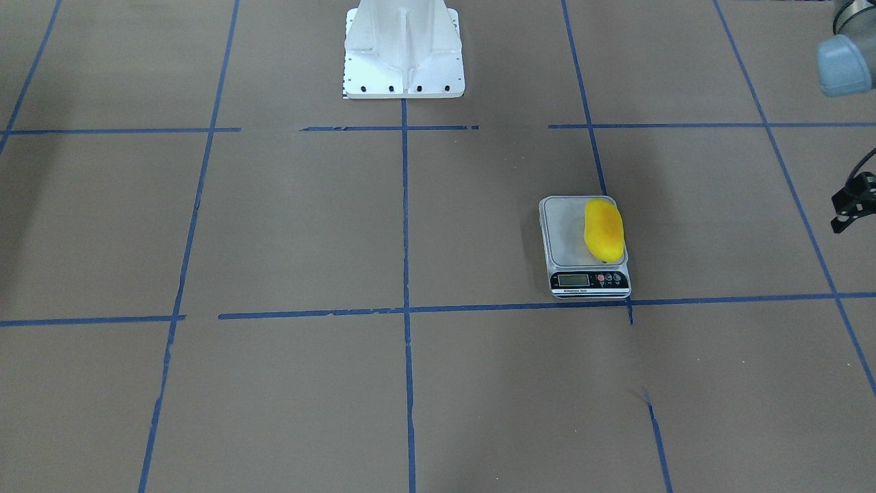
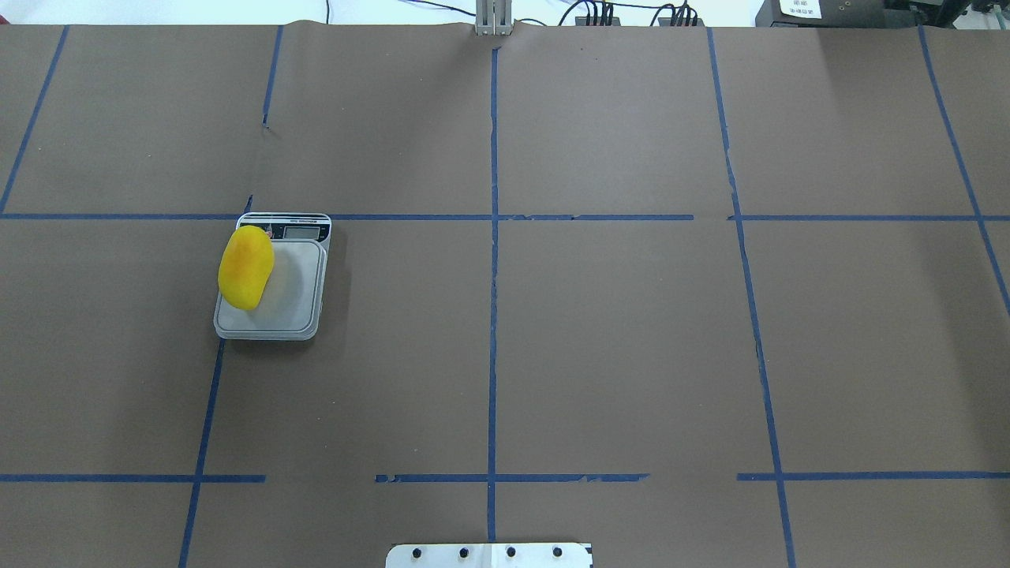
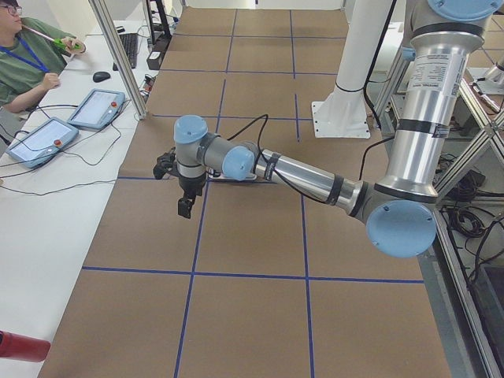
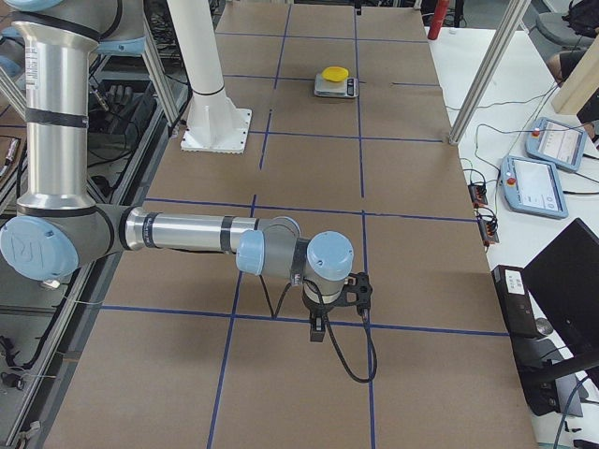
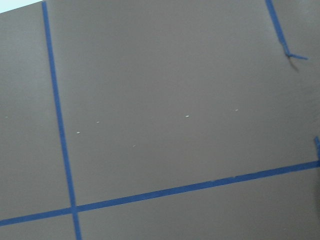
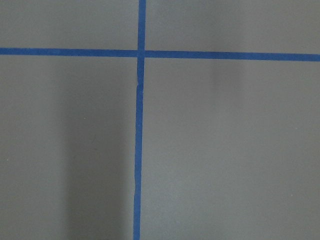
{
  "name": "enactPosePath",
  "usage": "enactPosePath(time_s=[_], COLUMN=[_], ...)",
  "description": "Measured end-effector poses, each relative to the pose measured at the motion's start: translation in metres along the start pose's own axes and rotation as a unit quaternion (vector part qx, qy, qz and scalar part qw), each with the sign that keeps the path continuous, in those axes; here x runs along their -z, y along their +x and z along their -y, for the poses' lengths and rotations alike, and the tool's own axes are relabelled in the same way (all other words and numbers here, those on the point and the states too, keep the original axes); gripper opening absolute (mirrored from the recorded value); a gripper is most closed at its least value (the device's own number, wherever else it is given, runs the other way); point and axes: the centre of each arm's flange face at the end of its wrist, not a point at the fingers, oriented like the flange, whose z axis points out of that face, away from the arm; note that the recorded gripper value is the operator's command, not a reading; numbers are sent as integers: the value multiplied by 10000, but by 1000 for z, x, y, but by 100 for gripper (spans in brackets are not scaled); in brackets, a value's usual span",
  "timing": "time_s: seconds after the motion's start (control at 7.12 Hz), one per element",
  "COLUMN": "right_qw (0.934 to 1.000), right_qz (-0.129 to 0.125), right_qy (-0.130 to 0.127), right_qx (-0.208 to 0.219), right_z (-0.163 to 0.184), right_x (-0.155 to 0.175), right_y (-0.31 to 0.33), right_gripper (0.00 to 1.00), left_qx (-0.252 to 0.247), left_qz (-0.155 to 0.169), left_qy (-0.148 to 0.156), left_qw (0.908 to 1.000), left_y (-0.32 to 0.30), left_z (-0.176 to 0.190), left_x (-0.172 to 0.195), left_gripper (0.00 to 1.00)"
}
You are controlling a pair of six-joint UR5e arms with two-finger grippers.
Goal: Weigh mango
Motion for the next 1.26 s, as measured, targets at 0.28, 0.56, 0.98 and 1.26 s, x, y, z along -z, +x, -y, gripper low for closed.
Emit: enactPosePath(time_s=[0.28,0.56,0.98,1.26], right_qw=[10000,10000,10000,10000], right_qz=[0,0,0,0], right_qy=[1,2,-1,0], right_qx=[1,3,-1,0], right_z=[0,0,0,0], right_x=[0,0,0,0], right_y=[0,0,0,0], right_gripper=[100,100,100,100], left_qx=[200,467,783,820], left_qz=[-283,-322,-344,-351], left_qy=[-270,-377,-623,-655], left_qw=[9990,9977,9944,9939], left_y=[-88,-129,-143,-144], left_z=[-48,-69,-80,-82], left_x=[-17,-23,-27,-27], left_gripper=[100,100,100,100])
